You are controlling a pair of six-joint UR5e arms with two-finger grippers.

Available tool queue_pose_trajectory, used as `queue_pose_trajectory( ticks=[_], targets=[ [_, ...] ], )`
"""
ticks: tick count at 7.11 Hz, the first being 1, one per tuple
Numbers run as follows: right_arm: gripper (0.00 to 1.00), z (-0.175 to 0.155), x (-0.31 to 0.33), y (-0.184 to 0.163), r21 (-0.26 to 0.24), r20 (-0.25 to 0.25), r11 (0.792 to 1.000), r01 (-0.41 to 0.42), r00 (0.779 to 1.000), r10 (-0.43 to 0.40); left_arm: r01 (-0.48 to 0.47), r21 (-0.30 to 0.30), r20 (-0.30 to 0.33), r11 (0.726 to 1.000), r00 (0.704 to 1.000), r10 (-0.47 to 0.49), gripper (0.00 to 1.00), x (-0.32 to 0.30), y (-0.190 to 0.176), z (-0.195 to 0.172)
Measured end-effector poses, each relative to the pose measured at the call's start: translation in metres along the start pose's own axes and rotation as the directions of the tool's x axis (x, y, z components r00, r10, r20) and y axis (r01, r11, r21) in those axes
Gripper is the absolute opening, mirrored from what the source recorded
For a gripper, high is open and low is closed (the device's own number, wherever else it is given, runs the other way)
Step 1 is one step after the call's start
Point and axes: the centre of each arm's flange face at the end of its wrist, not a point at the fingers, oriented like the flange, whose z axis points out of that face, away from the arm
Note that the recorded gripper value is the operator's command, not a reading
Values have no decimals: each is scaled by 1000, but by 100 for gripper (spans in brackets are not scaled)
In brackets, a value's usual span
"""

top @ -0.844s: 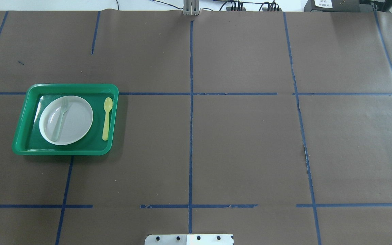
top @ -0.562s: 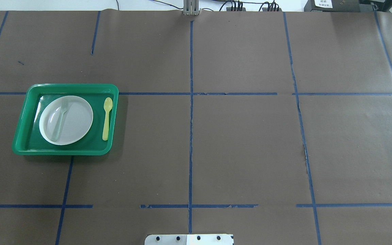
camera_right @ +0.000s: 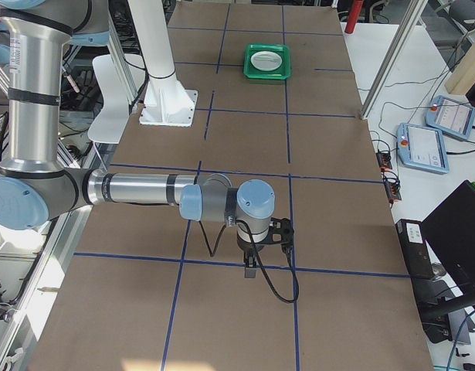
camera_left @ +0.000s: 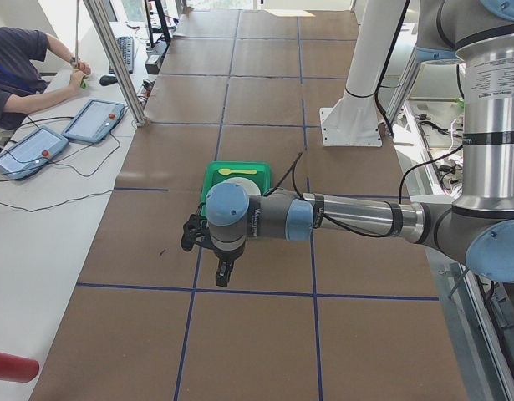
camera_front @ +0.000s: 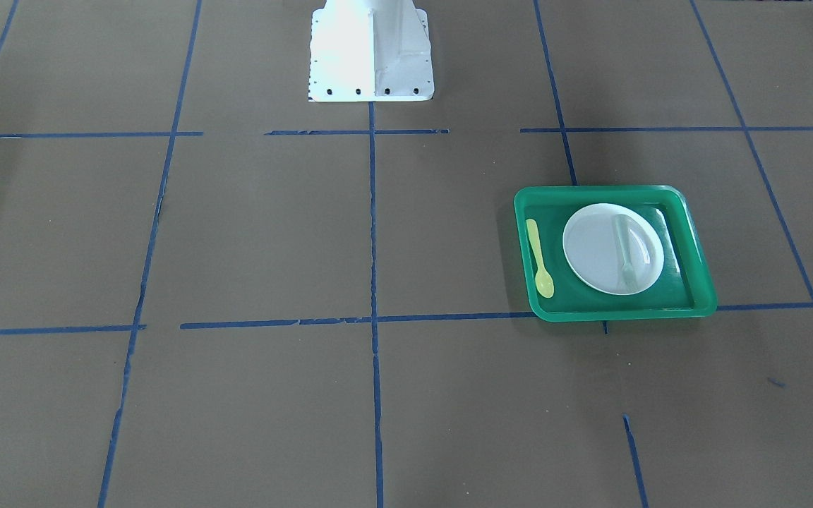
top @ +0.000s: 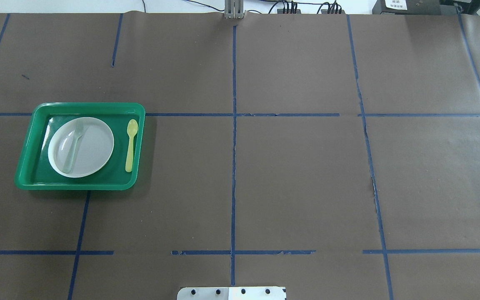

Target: Place fork

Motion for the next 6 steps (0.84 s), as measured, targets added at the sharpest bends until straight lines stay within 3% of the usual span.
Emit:
queue_pose_trajectory(
  ticks=[3, 5, 6],
  targets=[
    [100, 0, 0, 0, 0, 0, 1000, 0, 1000, 0, -59, -1, -38, 998, 998, 59, 100, 82, -32, 36],
    [100, 0, 0, 0, 0, 0, 1000, 0, 1000, 0, -34, 27, -73, 999, 997, 36, 100, 165, -49, 79],
    [100, 0, 0, 0, 0, 0, 1000, 0, 1000, 0, -24, 53, -61, 998, 998, 27, 100, 201, -52, 103]
  ],
)
